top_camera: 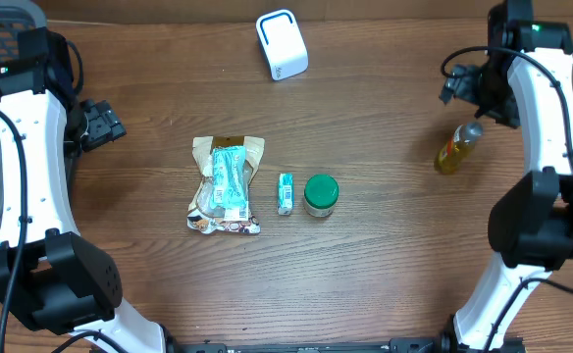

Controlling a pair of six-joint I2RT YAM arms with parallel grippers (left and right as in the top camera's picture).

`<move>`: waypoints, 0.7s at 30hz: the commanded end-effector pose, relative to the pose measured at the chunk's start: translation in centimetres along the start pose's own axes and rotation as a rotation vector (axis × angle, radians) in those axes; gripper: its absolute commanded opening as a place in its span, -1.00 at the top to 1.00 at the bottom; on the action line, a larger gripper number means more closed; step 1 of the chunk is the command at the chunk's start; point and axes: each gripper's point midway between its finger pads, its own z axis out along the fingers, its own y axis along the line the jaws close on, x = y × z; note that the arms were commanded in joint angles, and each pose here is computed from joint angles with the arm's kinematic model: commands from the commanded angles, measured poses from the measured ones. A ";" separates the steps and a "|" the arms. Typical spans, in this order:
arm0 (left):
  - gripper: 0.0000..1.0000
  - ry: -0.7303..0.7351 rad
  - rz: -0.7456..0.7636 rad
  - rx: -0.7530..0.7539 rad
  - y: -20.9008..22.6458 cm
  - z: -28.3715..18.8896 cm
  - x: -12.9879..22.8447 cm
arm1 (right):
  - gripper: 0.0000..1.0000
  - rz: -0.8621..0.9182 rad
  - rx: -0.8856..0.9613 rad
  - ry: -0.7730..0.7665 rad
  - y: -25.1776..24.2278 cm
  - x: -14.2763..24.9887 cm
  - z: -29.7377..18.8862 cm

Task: Scan the item barcode
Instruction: 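Move the bottle to the table's right side and set it upright, then open the right gripper and swing it over the green jar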

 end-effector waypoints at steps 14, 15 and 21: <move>-0.99 -0.012 0.014 -0.011 0.2 -0.1 -0.5 | -1.00 -0.408 -0.247 -0.071 16.5 9.9 -8.3; -0.99 -0.011 0.014 -0.011 0.2 0.0 -0.5 | -1.00 -0.446 -0.255 -0.064 17.7 11.2 -8.2; -0.99 -0.012 0.014 -0.011 0.2 -0.1 -0.5 | -1.00 -0.591 -0.274 -0.024 21.7 17.1 -7.2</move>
